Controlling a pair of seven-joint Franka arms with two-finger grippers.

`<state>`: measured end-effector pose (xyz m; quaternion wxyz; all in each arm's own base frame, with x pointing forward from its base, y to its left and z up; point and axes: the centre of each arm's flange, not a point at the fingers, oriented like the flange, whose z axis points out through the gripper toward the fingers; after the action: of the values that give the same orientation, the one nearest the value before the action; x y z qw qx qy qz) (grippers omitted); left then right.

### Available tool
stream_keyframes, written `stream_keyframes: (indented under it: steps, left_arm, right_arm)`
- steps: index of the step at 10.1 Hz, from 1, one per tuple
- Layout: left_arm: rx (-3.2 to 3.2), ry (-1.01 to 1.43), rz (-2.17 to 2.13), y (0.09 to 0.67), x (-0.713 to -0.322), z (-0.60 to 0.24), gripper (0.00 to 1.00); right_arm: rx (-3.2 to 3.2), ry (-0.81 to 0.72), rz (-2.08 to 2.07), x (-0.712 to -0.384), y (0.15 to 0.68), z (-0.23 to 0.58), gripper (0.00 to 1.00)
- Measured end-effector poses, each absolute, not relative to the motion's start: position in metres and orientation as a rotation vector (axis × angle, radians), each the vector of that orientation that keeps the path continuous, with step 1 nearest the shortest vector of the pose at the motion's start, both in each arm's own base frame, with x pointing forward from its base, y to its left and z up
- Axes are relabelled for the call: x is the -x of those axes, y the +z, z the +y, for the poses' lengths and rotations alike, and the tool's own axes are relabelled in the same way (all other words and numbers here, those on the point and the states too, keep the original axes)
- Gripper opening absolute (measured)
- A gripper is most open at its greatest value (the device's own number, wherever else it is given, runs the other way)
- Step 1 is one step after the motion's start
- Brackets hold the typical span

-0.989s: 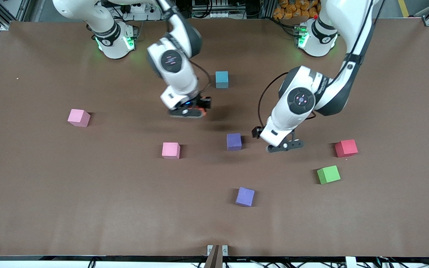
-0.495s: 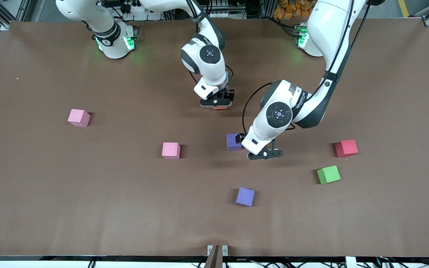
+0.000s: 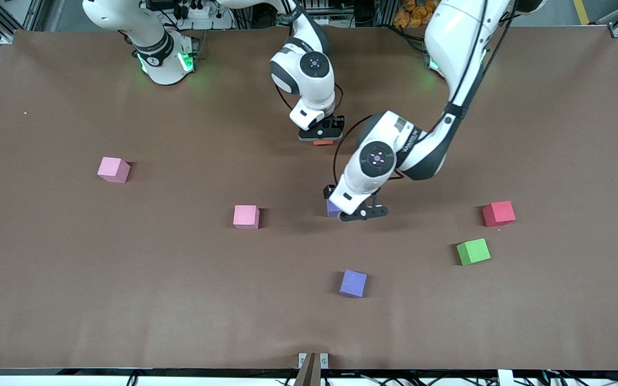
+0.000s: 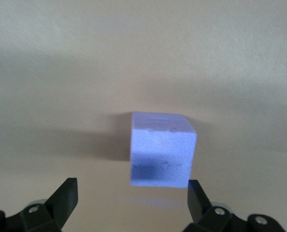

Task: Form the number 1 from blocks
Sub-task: 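Grasp the central purple cube with the left gripper while the right gripper lowers orange, then set the orange cube against the cyan cube with the right gripper and release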

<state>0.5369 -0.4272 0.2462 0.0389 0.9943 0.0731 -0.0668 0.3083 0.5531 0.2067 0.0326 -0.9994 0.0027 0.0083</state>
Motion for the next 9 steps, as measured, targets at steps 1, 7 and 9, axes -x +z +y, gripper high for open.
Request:
stream_keyframes:
  steps: [1,7,9]
  left_arm:
    - [-3.043,-0.193,0.235,0.238,-0.537,-0.43,1.0]
    - [-3.031,-0.165,0.261,0.222,-0.541,-0.43,1.0]
    - [-3.021,-0.146,0.266,0.22,-0.542,-0.431,1.0]
  right_arm:
    - [3.083,0.035,0.006,-0.305,0.203,0.552,0.66]
    - [3.095,0.054,0.04,-0.294,0.196,0.552,0.86]
    - [3.073,0.04,0.07,-0.298,0.211,0.552,1.0]
